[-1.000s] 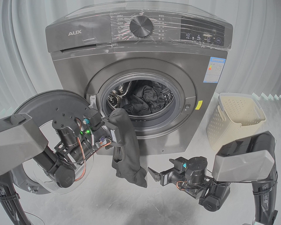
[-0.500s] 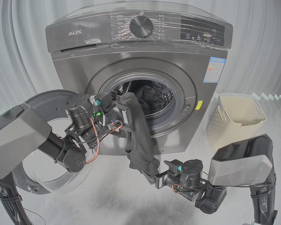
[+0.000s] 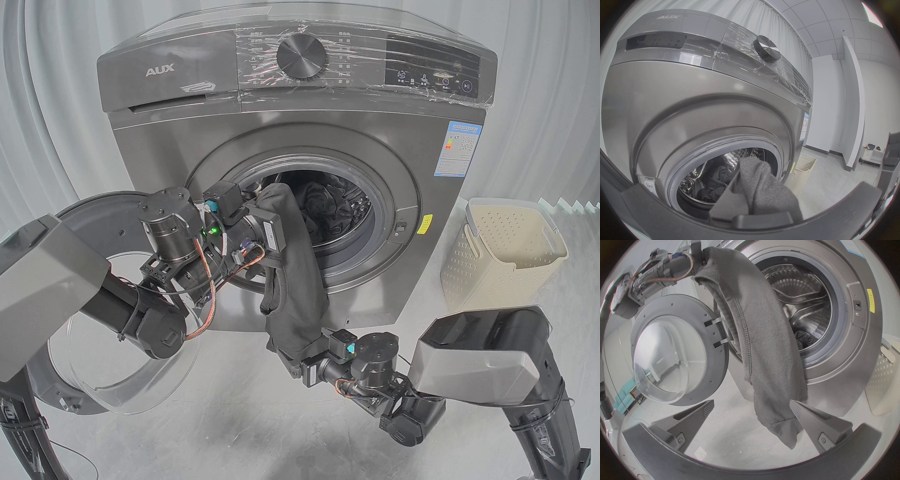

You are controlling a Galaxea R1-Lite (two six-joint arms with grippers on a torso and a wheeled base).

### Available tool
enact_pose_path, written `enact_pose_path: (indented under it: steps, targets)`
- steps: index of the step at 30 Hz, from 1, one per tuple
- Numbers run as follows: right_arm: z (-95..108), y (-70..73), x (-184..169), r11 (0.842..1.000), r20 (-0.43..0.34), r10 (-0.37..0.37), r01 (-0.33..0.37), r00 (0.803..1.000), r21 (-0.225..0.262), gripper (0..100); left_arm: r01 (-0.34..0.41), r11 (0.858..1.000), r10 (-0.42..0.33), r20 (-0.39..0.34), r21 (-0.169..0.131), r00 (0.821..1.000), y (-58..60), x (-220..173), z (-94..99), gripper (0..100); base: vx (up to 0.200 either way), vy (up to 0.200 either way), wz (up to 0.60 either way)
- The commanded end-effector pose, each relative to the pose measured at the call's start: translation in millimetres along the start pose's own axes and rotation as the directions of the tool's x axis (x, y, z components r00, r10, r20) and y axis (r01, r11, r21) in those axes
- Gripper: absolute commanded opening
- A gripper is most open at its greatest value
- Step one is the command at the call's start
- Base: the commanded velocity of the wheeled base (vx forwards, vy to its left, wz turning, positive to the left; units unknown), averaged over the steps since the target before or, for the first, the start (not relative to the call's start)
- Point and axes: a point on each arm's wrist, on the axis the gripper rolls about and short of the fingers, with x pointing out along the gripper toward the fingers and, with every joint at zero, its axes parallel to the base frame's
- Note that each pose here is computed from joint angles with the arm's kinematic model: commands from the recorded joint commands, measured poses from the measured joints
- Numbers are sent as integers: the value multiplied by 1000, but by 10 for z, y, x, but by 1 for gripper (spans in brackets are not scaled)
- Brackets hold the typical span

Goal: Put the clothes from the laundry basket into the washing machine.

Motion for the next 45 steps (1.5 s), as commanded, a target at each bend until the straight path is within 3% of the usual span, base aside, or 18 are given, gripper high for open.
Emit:
enact_pose_path:
  steps: [1,15,27,44,45]
  targets:
    - [-248,0,236,1000,-8,6,-6,1000,-10,100,0,1000,0,-4,-1,1000,0,-2,-23,0,0,0,0]
    - [-248,-40,734,1000,52,11,-11,999,-1,100,-3,1000,3,4,-1,1000,5,-26,2,0,0,0,0]
    - [-215,-452,978,995,117,-94,98,989,-24,100,-12,1000,12,-1,0,1000,42,-77,-30,0,0,0,0]
    - [-206,-440,980,994,137,-106,109,985,-17,100,-21,1000,21,0,2,1000,78,-133,-85,0,0,0,0]
    - [-207,-440,975,994,140,-106,109,985,-16,0,-21,1000,21,-1,2,1000,77,-137,-95,0,0,0,0]
